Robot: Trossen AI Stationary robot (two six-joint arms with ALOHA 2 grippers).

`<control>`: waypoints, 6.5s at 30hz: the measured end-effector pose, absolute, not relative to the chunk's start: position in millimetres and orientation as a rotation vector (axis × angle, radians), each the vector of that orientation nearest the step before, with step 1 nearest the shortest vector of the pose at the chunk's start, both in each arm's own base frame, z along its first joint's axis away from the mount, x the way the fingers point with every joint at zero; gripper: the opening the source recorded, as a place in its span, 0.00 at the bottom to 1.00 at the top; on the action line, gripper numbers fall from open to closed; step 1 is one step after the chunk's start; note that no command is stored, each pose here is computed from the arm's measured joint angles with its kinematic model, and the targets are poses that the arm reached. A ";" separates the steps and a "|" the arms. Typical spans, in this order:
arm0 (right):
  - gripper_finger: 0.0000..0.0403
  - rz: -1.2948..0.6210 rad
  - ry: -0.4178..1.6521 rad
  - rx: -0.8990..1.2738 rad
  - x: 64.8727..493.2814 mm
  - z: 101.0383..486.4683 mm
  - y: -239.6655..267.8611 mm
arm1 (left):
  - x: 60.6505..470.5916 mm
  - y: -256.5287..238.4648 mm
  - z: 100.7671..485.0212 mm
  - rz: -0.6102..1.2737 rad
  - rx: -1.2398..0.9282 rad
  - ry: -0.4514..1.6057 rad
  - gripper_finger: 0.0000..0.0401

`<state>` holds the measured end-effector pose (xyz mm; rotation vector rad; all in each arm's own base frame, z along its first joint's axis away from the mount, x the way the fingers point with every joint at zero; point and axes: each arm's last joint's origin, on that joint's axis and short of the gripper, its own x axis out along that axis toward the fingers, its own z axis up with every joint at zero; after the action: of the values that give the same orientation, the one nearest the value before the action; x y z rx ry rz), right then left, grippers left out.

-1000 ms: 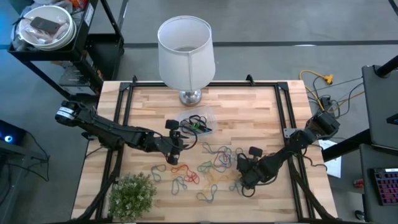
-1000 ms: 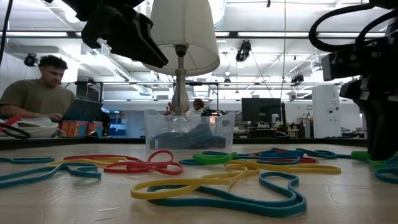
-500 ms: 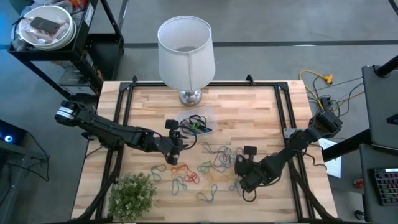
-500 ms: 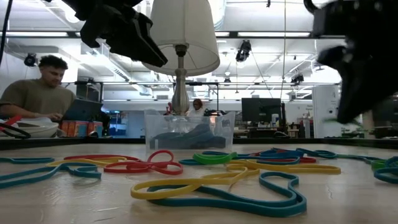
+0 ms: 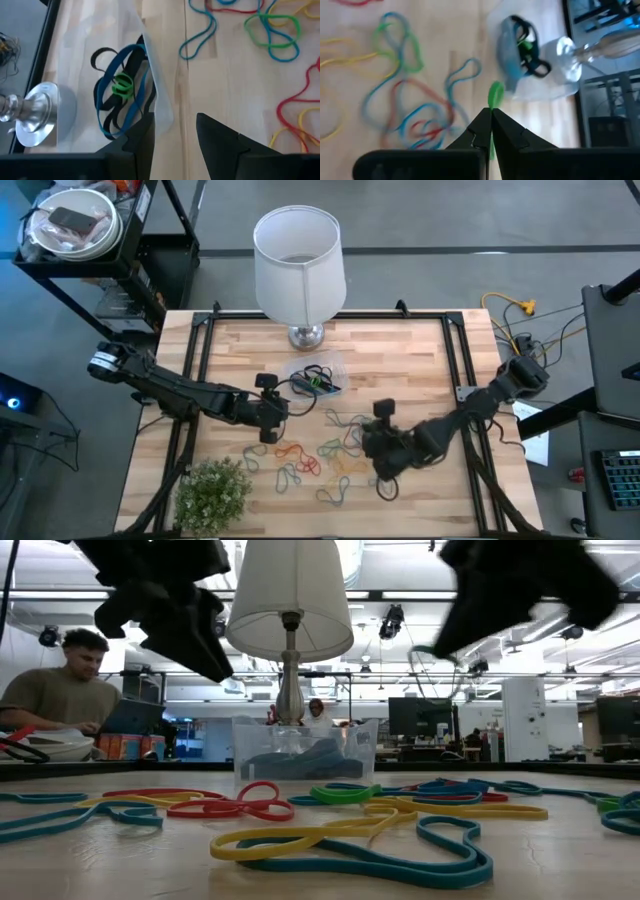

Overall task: Pick and place rubber bands into bin
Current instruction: Put the green rubber band into the transparent container, then put the blue rubber band into the transparent container

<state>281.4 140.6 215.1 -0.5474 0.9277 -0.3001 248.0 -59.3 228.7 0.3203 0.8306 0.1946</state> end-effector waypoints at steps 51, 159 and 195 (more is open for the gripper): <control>0.26 -0.139 0.677 -0.129 374.5 188.6 -75.8 | 244.2 -60.7 220.2 0.227 0.232 0.834 0.32; 0.32 0.512 0.850 -0.232 286.4 229.7 148.4 | 249.8 -44.3 146.4 0.013 0.172 1.331 0.32; 0.32 0.504 0.856 -0.216 286.2 229.2 148.3 | 256.9 -42.9 170.4 -0.020 0.166 1.367 0.00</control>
<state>286.2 148.3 229.2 -0.2155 0.8559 0.5040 256.9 -42.9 170.4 0.1661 1.3673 -0.0196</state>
